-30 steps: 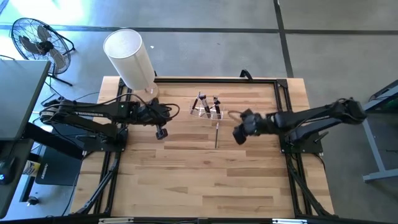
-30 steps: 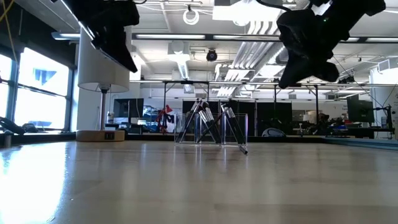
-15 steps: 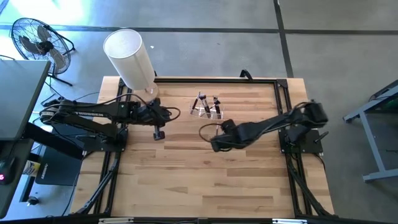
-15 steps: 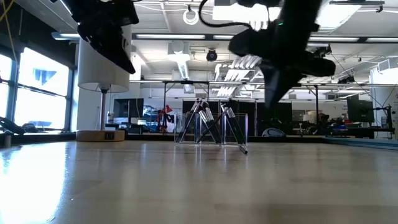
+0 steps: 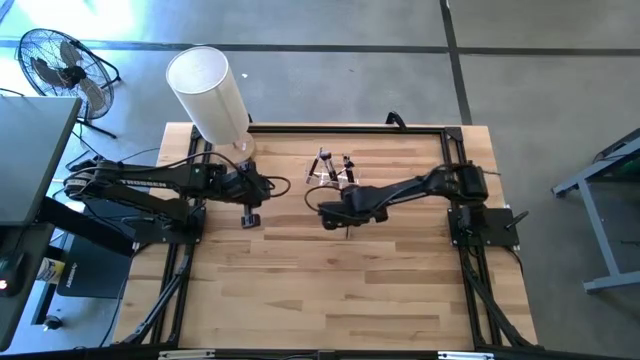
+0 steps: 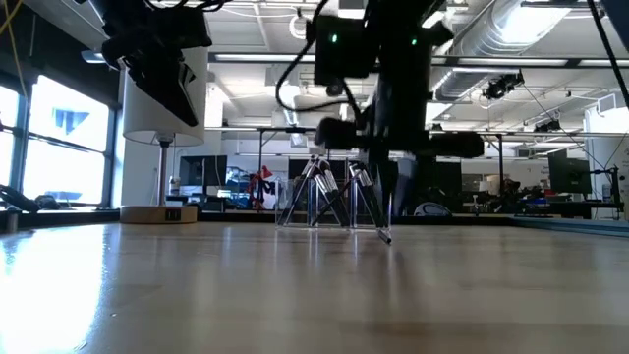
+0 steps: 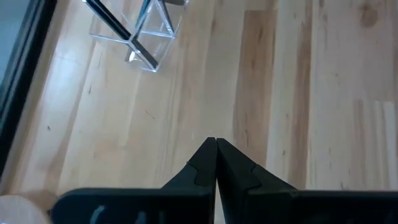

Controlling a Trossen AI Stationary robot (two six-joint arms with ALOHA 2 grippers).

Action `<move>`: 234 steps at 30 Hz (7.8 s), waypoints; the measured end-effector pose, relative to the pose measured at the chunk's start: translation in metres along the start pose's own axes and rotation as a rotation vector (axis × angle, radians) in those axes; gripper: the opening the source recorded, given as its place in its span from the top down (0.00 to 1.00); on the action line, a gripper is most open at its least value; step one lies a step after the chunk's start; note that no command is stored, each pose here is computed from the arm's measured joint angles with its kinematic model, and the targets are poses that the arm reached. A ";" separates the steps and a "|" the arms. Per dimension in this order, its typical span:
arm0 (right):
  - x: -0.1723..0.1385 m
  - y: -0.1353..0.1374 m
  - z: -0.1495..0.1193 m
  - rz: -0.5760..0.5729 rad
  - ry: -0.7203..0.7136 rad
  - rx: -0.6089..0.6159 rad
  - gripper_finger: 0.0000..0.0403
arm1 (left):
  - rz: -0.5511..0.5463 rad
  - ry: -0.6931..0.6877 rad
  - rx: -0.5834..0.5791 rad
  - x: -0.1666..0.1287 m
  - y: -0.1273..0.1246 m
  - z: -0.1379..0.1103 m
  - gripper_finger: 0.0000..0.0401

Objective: Put items in baskets/containers
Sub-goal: Put the black eyeshadow brush into the transparent organizer

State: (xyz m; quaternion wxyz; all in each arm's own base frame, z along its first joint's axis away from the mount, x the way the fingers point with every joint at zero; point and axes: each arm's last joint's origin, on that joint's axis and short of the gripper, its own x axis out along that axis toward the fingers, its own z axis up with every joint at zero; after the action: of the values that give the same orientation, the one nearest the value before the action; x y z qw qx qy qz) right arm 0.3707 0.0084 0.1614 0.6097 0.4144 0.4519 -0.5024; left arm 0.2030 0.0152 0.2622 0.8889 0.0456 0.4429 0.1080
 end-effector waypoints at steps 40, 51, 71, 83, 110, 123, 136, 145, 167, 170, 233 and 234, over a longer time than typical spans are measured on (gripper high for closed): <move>0.005 -0.026 0.022 -0.056 0.137 -0.621 0.84 | -0.035 -0.011 -0.007 0.000 -0.001 0.001 1.00; 0.024 -0.034 0.029 0.009 0.149 -0.969 0.80 | -0.035 -0.016 -0.060 0.000 -0.001 0.002 1.00; 0.044 -0.035 0.023 0.183 0.083 -1.120 0.99 | -0.038 -0.138 -0.185 -0.001 0.000 0.014 1.00; 0.014 -0.029 0.019 0.163 0.087 -1.125 1.00 | -0.041 -0.151 -0.185 0.004 -0.001 0.017 1.00; -0.076 0.011 0.038 0.364 0.063 -0.951 1.00 | 0.059 -0.153 0.311 0.081 -0.038 0.042 0.55; -0.079 0.019 0.040 0.444 -0.001 -0.955 1.00 | 0.073 -0.166 0.333 0.081 -0.039 0.043 0.67; -0.080 0.023 0.041 0.474 -0.028 -0.956 1.00 | 0.073 -0.164 0.333 0.081 -0.038 0.043 0.78; -0.081 0.024 0.042 0.489 -0.042 -0.953 1.00 | 0.056 -0.140 0.339 0.086 -0.040 0.041 0.96; -0.086 0.032 0.044 0.561 -0.094 -0.913 0.90 | 0.024 -0.110 0.269 0.086 -0.041 0.037 0.98; -0.087 0.034 0.044 0.580 -0.109 -0.908 0.82 | 0.024 -0.109 0.267 0.086 -0.041 0.037 0.98; -0.127 -0.045 0.034 1.143 -0.882 -0.320 0.79 | -0.569 -0.838 -0.625 0.056 0.014 0.083 0.97; -0.128 -0.045 0.034 1.138 -0.889 -0.329 0.82 | -0.570 -0.838 -0.624 0.056 0.014 0.083 0.97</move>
State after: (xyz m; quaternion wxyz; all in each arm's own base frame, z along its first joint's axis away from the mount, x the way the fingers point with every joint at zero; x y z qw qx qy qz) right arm 0.3200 -0.0007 0.2914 0.9555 0.2453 -0.0526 -0.1549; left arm 0.3002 0.0428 0.2714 0.9533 -0.2997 -0.0037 -0.0370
